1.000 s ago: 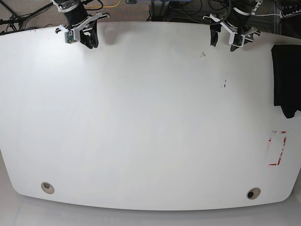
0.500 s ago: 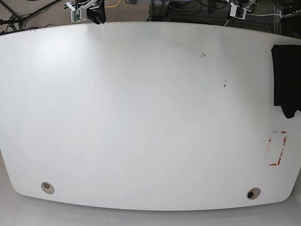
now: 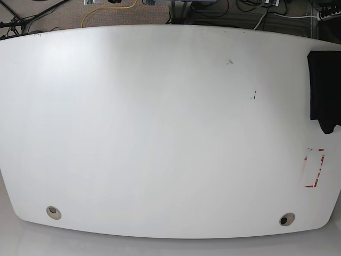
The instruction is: Fold the T-shirt properly
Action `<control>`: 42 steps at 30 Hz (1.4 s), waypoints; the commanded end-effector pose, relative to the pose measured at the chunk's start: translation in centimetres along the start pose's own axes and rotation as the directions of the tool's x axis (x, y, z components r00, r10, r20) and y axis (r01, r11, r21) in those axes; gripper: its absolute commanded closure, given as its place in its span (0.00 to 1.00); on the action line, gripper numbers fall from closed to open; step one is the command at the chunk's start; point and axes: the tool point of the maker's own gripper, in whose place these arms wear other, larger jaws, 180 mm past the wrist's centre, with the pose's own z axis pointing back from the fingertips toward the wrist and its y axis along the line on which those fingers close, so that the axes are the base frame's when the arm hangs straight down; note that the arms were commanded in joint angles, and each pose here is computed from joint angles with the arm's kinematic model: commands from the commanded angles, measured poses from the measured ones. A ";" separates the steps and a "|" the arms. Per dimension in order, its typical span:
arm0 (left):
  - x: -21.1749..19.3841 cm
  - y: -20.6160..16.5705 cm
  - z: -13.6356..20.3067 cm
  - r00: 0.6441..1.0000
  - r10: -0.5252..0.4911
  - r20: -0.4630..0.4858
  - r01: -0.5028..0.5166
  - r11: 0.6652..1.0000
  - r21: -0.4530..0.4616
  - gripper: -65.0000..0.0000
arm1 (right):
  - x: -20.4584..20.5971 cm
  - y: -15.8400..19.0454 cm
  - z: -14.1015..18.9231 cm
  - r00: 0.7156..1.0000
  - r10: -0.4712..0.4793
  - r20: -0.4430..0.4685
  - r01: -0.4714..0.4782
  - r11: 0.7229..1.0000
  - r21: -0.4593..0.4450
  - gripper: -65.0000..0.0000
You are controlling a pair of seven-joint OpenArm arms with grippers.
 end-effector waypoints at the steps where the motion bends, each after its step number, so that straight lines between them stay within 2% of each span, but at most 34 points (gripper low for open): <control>1: -1.3 0.4 -0.7 0.999 0.028 -0.025 -0.028 1.000 -0.002 0.43 | -1.8 -0.3 0.4 0.999 -0.048 -0.007 0.048 0.999 -0.007 0.88; 4: -3.1 0.9 -1.9 0.996 0.048 -0.074 -0.049 0.999 -0.010 0.43 | -3.6 -0.9 -0.1 0.996 -0.089 -0.020 0.088 0.996 -0.019 0.88; 9: -4.1 1.3 -4.7 0.991 0.068 -0.113 -0.071 0.997 -0.031 0.43 | -6.6 -1.7 -2.1 0.992 -0.064 -0.112 0.062 0.998 -0.022 0.88; 14: -6.1 1.6 -7.2 0.979 0.101 -0.180 -0.112 0.993 -0.048 0.43 | -9.6 -1.8 -4.3 0.977 -0.091 -0.193 0.089 0.996 -0.018 0.88; 21: -8.1 1.7 -10.1 0.961 0.117 -0.250 -0.133 0.990 -0.051 0.43 | -10.8 -2.3 -7.1 0.963 -0.134 -0.233 0.133 0.991 -0.016 0.88; 28: -8.9 2.9 -12.8 0.958 0.098 -0.271 -0.100 0.995 0.007 0.43 | -10.9 -2.7 -9.8 0.951 -0.172 -0.258 0.175 0.985 -0.011 0.88; 32: -8.9 2.7 -14.5 0.949 0.100 -0.298 -0.103 0.995 0.006 0.43 | -11.1 -3.6 -11.3 0.942 -0.142 -0.303 0.148 0.989 -0.004 0.88; 38: -10.1 3.5 -15.8 0.927 0.116 -0.358 -0.097 0.993 0.070 0.43 | -11.5 -3.1 -12.9 0.929 -0.093 -0.359 0.108 0.994 0.023 0.88; 42: -9.0 4.1 -17.3 0.927 0.094 -0.364 -0.063 0.993 0.096 0.43 | -11.1 -3.8 -14.0 0.925 -0.056 -0.377 0.056 0.998 -0.010 0.88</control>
